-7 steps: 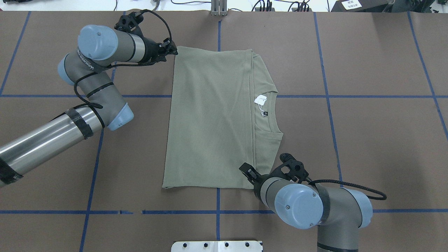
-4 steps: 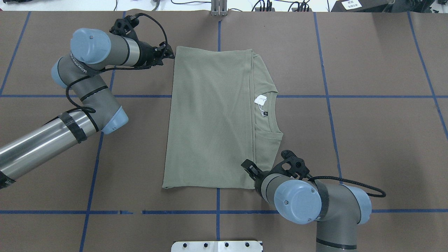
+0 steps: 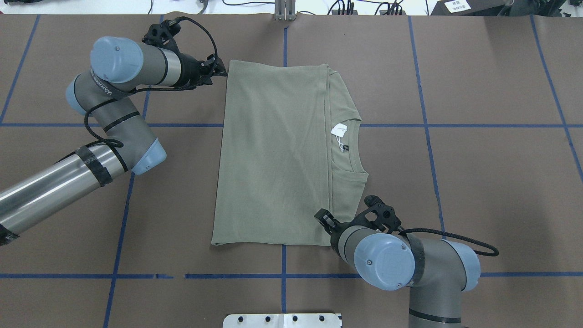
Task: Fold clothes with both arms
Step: 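Release the shirt and move the left gripper to its near edge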
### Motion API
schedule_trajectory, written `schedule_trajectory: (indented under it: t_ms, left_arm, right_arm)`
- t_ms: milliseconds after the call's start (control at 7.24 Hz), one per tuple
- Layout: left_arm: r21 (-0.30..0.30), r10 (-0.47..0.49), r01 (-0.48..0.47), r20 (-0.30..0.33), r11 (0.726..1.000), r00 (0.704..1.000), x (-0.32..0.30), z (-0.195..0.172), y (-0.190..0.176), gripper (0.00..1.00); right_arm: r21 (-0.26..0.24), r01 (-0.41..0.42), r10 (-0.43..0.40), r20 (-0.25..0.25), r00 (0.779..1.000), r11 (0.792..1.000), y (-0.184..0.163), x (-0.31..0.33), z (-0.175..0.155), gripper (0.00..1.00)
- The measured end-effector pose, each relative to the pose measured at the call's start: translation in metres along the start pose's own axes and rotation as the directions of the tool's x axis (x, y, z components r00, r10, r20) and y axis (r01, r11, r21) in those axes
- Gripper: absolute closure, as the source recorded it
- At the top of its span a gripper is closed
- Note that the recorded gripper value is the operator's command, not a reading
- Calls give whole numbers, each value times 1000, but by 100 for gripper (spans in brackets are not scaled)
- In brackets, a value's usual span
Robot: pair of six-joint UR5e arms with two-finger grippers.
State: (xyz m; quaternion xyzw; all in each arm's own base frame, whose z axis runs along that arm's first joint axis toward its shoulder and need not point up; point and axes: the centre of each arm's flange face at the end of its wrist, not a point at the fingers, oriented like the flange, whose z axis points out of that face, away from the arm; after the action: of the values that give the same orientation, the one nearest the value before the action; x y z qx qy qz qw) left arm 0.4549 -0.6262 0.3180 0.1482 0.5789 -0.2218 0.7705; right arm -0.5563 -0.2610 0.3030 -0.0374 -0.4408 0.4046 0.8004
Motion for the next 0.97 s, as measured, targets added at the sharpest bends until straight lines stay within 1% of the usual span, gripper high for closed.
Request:
schedule_trajectory:
  t_ms: [138, 276, 691, 829, 967]
  left_arm:
    - [0, 0, 0, -1, 1000, 1000, 0, -1, 0, 44]
    - [0, 0, 0, 0, 1000, 1000, -2, -1, 0, 44]
    - [-1, -1, 1, 1, 1000, 1000, -4, -1, 2, 44]
    - [-5, -3, 3, -3, 1000, 1000, -6, -4, 6, 44]
    - [-18, -24, 24, -14, 1000, 1000, -14, -16, 20, 44]
  right_arm:
    - [2, 0, 0, -4, 1000, 1000, 0, 0, 1, 97]
    - [2, 0, 0, -5, 1000, 1000, 1, 0, 0, 100]
    - [-9, -1, 1, -1, 1000, 1000, 2, -2, -4, 100]
    - [-14, -3, 3, 7, 1000, 1000, 2, -4, -9, 100]
    - [-22, -6, 6, 19, 1000, 1000, 2, -7, -16, 100]
